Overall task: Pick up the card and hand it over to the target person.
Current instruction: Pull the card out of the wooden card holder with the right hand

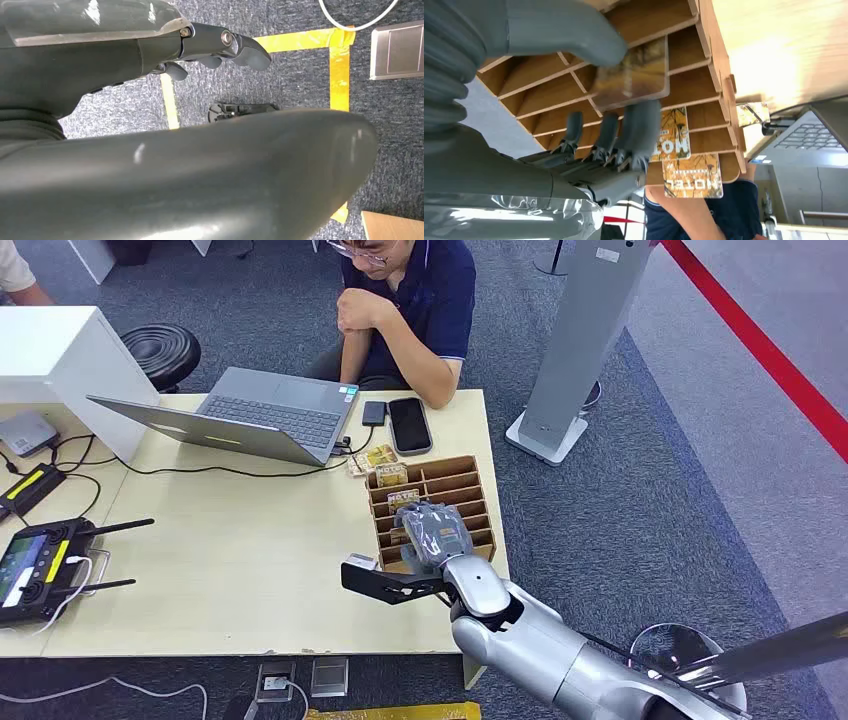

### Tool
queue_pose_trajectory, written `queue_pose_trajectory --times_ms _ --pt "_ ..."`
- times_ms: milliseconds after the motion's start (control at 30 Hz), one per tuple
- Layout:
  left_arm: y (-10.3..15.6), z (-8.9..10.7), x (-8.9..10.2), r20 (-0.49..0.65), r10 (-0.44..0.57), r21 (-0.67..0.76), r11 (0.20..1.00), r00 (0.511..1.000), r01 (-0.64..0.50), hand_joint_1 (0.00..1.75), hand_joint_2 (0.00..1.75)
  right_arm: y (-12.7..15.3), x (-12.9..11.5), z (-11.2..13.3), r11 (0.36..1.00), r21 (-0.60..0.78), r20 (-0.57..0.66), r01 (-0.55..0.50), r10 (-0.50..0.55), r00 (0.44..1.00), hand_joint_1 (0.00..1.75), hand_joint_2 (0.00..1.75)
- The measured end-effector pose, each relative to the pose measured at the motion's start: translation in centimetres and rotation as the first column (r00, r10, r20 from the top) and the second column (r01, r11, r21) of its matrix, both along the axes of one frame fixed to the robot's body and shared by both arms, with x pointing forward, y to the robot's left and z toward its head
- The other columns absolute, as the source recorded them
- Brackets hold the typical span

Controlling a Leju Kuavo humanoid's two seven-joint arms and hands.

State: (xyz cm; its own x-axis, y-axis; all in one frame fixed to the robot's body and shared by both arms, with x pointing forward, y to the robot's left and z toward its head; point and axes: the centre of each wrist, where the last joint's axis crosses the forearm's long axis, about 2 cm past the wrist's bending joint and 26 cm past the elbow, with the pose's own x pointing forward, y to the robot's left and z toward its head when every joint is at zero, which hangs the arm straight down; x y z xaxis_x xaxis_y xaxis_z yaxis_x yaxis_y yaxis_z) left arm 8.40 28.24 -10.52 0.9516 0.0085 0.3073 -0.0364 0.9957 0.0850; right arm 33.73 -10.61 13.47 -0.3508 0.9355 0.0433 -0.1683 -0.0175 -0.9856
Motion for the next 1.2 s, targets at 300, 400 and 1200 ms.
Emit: queue_pose_trajectory --times_ms 300,400,1200 --pt "0.0 0.0 0.0 -0.001 0.000 0.001 1.000 1.000 0.000 0.00 0.00 0.0 0.0 0.0 1.000 -0.001 -0.002 0.000 0.000 1.000 1.28 1.75" --pt "0.1 0.0 0.0 -0.001 0.000 0.003 1.000 1.000 0.000 0.00 0.00 0.0 0.0 0.0 1.000 -0.002 -0.002 0.001 -0.001 1.000 1.29 1.75" --pt "0.6 -0.1 -0.4 -0.003 0.007 0.017 1.000 1.000 -0.007 0.00 1.75 -2.6 2.1 10.6 0.975 0.221 0.050 -0.002 -0.010 0.999 1.40 1.75"
